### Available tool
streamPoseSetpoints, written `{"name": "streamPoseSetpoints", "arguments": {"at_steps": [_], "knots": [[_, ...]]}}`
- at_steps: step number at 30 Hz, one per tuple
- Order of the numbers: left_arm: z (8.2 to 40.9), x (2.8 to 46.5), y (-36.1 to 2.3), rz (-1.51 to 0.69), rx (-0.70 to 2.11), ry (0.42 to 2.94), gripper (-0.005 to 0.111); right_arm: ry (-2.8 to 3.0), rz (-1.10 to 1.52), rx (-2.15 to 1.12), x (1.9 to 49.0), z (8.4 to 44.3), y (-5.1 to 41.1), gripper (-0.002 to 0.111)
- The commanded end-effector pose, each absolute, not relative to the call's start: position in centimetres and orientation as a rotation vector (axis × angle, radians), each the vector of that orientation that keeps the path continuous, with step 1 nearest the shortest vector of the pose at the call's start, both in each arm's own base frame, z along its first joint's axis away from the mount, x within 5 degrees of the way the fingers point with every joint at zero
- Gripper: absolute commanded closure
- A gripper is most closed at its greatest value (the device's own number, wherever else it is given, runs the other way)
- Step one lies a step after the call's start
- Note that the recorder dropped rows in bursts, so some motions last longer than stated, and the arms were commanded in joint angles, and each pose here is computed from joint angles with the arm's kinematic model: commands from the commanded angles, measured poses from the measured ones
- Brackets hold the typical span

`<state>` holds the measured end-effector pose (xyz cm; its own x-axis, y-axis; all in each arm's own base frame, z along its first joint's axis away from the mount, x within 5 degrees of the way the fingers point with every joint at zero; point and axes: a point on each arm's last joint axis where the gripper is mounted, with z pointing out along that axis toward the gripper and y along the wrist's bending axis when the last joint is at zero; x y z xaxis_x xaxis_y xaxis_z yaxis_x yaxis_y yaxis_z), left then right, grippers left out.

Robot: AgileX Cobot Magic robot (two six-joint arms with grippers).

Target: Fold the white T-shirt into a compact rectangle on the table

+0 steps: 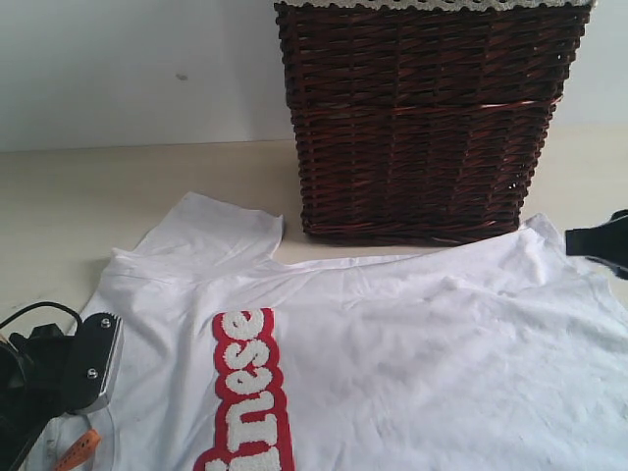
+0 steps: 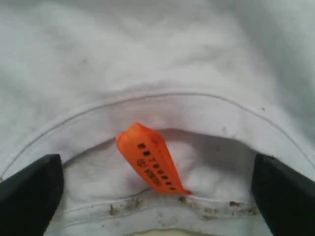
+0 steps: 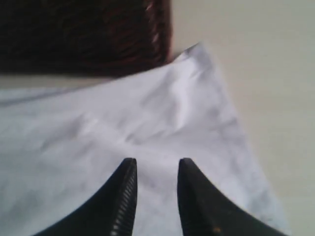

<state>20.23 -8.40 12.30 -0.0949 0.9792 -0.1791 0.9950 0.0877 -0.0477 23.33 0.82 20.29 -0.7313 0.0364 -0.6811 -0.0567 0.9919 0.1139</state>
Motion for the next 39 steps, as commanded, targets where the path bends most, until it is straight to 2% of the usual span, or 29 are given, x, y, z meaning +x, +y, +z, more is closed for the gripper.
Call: {"name": "streamPoseSetpoints", "arguments": {"at_steps": [1, 5, 6, 12, 16, 18, 19, 21, 23, 24, 30, 35, 39], "knots": [[12.2, 20.2, -8.5, -0.245, 2.031, 2.248, 0.003, 2.541, 0.432, -0.715, 22.9, 20.4, 3.4, 0.079], [12.2, 20.2, -8.5, -0.245, 2.031, 2.248, 0.003, 2.288, 0.777, -1.573, 21.0, 21.9, 4.3, 0.079], [12.2, 20.2, -8.5, -0.245, 2.031, 2.248, 0.003, 2.175, 0.687, -1.735, 21.6, 22.1, 3.5, 0.079], [12.2, 20.2, -8.5, -0.242, 2.03, 2.247, 0.003, 2.209, 0.336, -2.037, 23.4, 22.0, -2.8, 0.078], [12.2, 20.2, -8.5, -0.242, 2.03, 2.247, 0.003, 2.258, 0.112, -2.112, 24.3, 21.0, -6.0, 0.078], [12.2, 20.2, -8.5, -0.242, 2.03, 2.247, 0.003, 2.22, 0.082, -2.2, 24.4, 20.6, -6.5, 0.069], [12.2, 20.2, -8.5, -0.242, 2.03, 2.247, 0.003, 2.223, 0.087, -2.213, 24.4, 20.4, -6.6, 0.06], [12.2, 20.2, -8.5, -0.242, 2.03, 2.247, 0.003, 2.227, 0.113, -2.203, 24.6, 20.0, -6.6, 0.034], [12.2, 20.2, -8.5, -0.242, 2.03, 2.247, 0.003, 2.226, 0.171, -2.069, 25.2, 19.6, -5.8, 0.01], [12.2, 20.2, -8.5, -0.242, 2.03, 2.247, 0.003, 2.223, 0.213, -1.994, 25.5, 19.5, -5.3, 0.003], [12.2, 20.2, -8.5, -0.242, 2.03, 2.247, 0.003, 2.296, 0.455, -1.657, 26.1, 19.5, -3.6, 0.004], [12.2, 20.2, -8.5, -0.242, 2.03, 2.247, 0.003, 2.211, 0.491, -2.002, 25.4, 17.9, -4.6, 0.004], [12.2, 20.2, -8.5, -0.242, 2.03, 2.247, 0.003, 2.224, 0.346, -2.129, 26.1, 16.1, -6.0, 0.004]]}}
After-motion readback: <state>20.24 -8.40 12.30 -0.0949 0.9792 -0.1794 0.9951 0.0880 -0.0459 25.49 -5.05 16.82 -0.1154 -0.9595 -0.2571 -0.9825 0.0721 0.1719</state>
